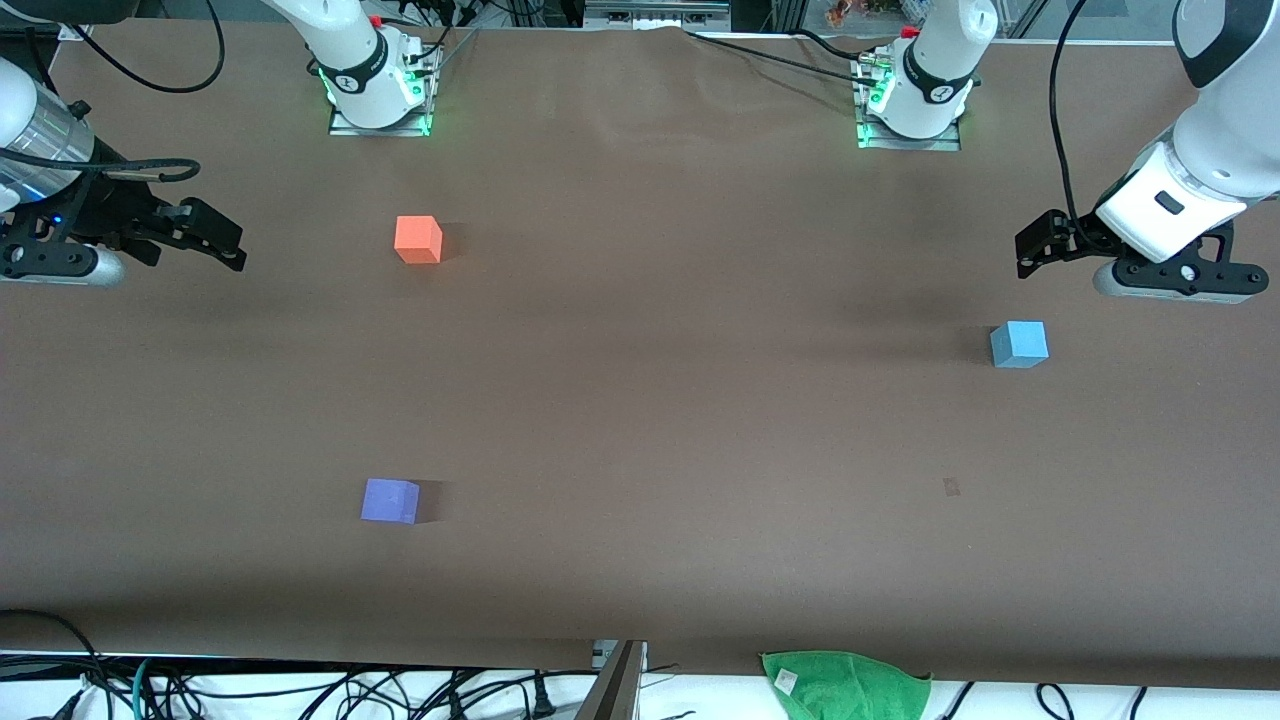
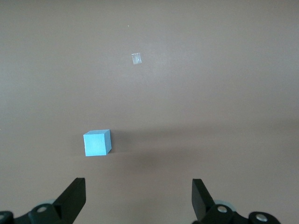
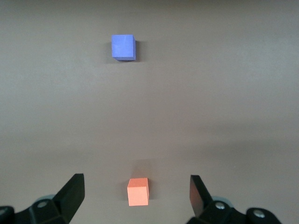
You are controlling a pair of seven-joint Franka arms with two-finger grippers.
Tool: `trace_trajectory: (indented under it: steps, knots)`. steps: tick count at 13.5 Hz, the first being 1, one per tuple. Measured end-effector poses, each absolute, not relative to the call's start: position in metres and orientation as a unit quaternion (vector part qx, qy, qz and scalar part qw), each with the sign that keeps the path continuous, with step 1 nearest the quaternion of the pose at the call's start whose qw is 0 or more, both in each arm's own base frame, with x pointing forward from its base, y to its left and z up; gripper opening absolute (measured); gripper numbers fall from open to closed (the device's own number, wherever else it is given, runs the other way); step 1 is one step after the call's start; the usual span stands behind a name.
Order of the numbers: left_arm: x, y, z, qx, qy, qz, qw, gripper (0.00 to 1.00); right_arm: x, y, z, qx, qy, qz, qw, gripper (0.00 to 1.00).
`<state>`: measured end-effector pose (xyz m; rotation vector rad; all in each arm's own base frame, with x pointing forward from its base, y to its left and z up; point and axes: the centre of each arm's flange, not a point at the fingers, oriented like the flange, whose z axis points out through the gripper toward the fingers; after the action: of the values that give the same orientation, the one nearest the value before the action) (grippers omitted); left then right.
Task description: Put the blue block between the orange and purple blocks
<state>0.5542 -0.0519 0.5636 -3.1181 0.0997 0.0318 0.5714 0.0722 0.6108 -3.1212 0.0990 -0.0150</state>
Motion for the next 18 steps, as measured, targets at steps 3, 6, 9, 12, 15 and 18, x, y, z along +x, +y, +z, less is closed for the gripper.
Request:
trace_trajectory:
  steps: [3, 6, 9, 12, 15, 18]
  knots:
    - [0.5545, -0.0491, 0.5636, -0.999, 0.029, 0.010, 0.011, 1.00, 0.5715, 0.0717, 0.6108, -0.999, 0.032, -0.005, 0.009, 1.00]
    - [0.5556, -0.0477, 0.5617, -0.999, 0.028, 0.012, 0.011, 1.00, 0.5715, 0.0717, 0.6108, -0.999, 0.032, -0.005, 0.009, 1.00]
    - [0.5563, -0.0479, 0.5603, -0.999, 0.028, 0.013, 0.011, 1.00, 0.5715, 0.0717, 0.6108, -0.999, 0.032, -0.005, 0.009, 1.00]
    - [0.5563, -0.0480, 0.5603, -0.999, 0.028, 0.013, 0.011, 1.00, 0.5715, 0.0717, 0.6108, -0.999, 0.032, -0.005, 0.009, 1.00]
    - [0.5564, -0.0480, 0.5603, -0.999, 0.028, 0.013, 0.011, 1.00, 0.5715, 0.0715, 0.6108, -0.999, 0.032, -0.005, 0.009, 1.00]
    - [0.5564, -0.0480, 0.5603, -0.999, 0.028, 0.013, 0.011, 1.00, 0.5715, 0.0715, 0.6108, -0.999, 0.032, -0.005, 0.009, 1.00]
